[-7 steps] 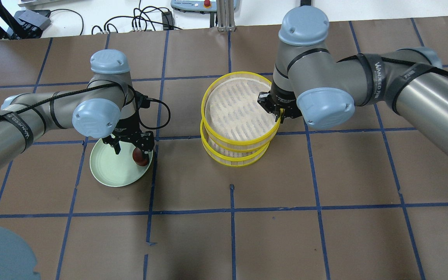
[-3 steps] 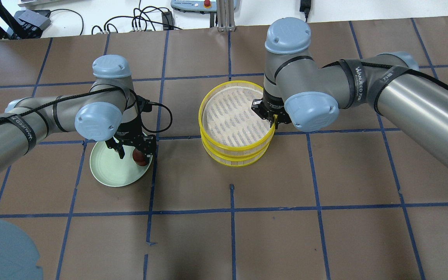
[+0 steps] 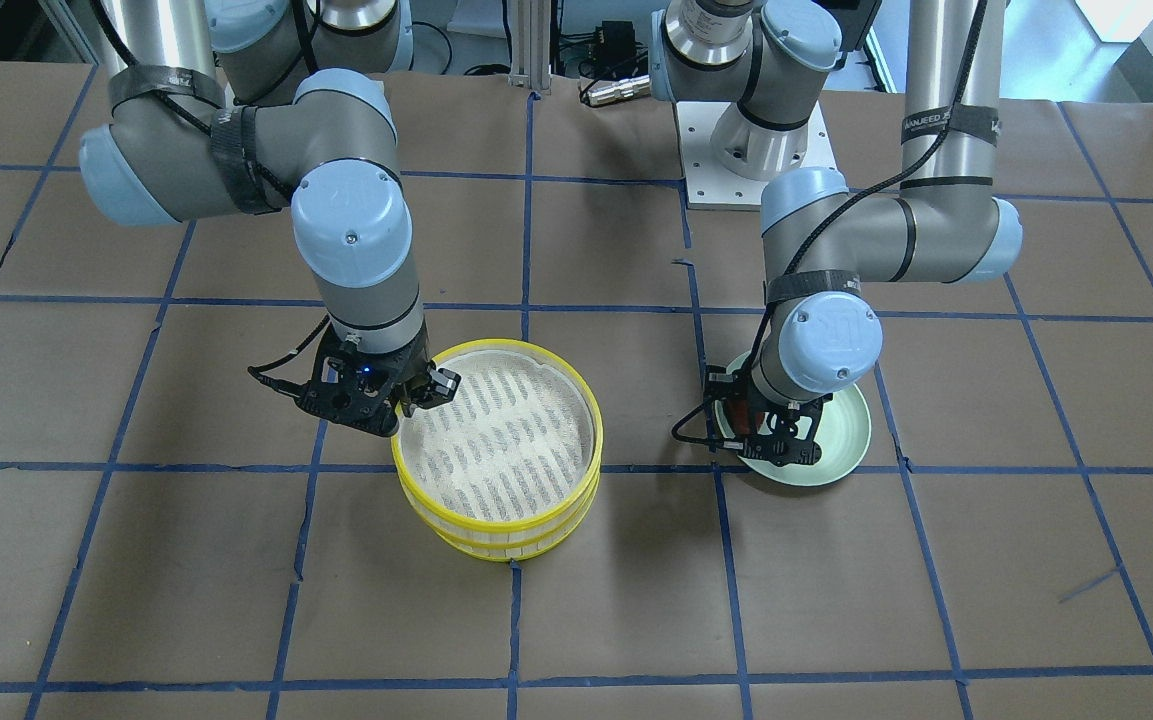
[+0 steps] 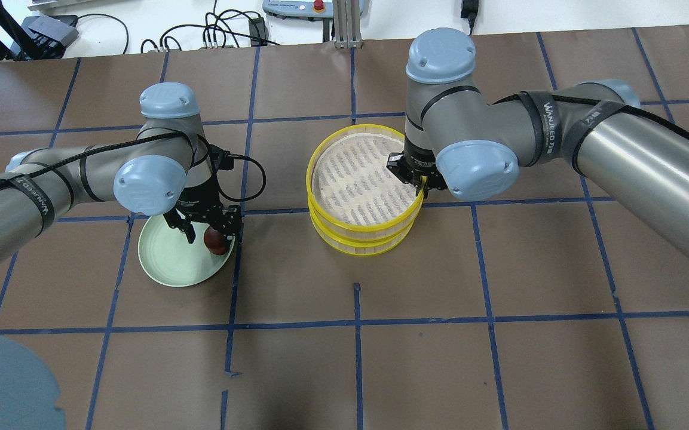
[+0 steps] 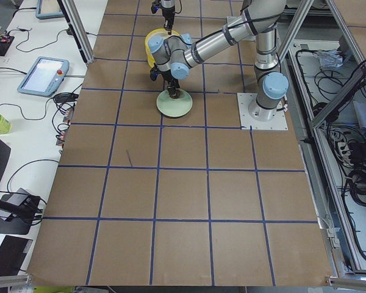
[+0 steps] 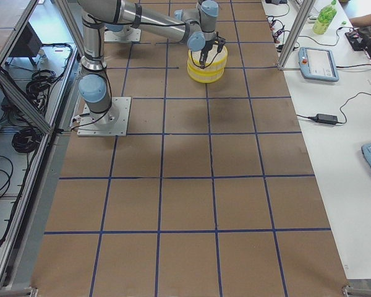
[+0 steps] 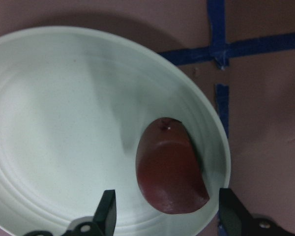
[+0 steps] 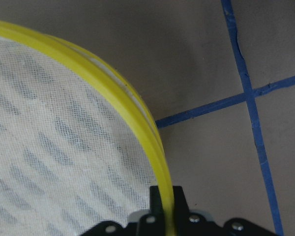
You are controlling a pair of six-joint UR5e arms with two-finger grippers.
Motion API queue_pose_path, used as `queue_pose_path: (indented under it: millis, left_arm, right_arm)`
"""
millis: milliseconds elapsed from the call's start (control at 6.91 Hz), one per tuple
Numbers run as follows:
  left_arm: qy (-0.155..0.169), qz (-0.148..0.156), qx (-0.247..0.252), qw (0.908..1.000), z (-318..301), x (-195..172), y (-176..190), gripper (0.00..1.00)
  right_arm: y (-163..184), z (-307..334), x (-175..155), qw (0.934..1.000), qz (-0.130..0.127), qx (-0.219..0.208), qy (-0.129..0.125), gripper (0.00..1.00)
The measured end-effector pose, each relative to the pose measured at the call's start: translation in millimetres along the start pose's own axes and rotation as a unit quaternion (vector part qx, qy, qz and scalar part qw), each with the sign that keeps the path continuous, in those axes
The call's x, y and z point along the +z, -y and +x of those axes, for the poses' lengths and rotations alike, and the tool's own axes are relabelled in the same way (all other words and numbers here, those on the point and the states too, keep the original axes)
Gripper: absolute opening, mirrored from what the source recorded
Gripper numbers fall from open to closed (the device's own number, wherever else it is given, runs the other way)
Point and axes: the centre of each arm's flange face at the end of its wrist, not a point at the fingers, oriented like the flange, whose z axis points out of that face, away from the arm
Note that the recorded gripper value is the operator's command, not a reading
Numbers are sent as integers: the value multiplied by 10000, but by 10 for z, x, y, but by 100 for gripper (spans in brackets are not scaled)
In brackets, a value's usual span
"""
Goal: Stack buns with steamer
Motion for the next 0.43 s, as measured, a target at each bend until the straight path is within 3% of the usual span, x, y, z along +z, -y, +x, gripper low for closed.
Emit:
queue_pose_path:
  millis: [289,434]
  left_arm:
    - [-6,-2,-130,9999,-3,7,20,66]
    - [-5,-2,-145,9999,-4,9,24,51]
  right_arm:
    - [-7,-13,18,10000,-43,7,35,7]
    - [-14,-27,40,9999,-98,-9,84,7]
